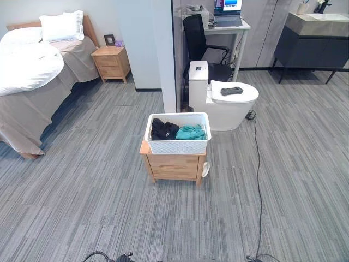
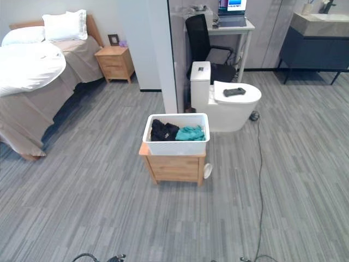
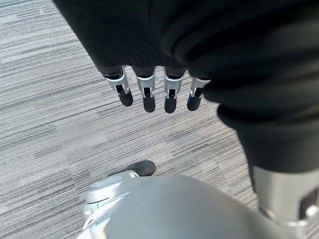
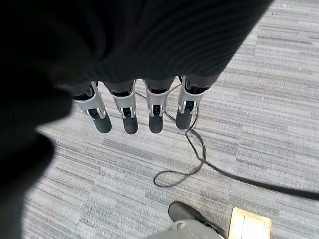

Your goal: Grab the laundry basket,head to the washer,open it,put in the laundry and shut it.

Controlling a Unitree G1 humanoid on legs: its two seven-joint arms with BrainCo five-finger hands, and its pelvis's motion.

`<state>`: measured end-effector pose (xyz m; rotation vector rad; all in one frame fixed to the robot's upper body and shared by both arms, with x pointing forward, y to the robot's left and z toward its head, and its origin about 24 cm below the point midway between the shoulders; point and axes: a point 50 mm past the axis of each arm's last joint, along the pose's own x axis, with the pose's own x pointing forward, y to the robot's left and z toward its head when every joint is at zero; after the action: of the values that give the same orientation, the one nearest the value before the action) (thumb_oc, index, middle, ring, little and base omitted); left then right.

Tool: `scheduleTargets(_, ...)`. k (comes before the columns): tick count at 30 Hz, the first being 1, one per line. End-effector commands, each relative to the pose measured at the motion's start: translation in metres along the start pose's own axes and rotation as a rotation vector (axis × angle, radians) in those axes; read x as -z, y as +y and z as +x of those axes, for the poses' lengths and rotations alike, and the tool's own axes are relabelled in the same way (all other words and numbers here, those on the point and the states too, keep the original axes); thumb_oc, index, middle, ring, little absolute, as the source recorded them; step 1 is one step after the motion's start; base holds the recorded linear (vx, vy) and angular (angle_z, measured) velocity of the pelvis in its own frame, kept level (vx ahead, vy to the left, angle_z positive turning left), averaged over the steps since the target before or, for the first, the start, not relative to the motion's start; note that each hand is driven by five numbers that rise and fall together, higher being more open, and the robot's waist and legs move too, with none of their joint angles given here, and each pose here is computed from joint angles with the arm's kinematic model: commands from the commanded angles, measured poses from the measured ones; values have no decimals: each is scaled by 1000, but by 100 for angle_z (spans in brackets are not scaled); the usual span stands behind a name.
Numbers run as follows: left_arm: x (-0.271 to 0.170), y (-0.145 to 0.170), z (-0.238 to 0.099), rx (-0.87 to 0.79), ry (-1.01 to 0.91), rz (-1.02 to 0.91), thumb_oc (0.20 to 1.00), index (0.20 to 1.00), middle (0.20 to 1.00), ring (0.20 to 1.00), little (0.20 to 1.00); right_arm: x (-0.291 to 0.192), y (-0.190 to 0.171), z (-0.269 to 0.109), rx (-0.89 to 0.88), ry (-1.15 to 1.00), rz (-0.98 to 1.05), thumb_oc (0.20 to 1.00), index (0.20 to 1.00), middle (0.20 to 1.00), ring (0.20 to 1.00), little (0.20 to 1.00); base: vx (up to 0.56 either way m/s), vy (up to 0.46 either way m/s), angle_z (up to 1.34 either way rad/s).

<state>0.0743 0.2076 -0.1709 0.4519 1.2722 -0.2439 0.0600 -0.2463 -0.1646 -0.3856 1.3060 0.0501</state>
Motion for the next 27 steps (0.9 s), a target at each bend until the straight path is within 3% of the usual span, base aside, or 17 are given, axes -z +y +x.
scheduleTargets(1,2,11,-1,-14,10,-10,1000,1000,1000,1000,1000,-9,11,1,-39,-24,12,1000,1000,1000,1000,1000,0,0,0)
scheduleTargets(27,13,21,-3,-44,44,-59,1000,1000,1000,1000,1000,-19,21,2,-91,-57,-56,1000,1000,1000,1000,1000,-2,59,2)
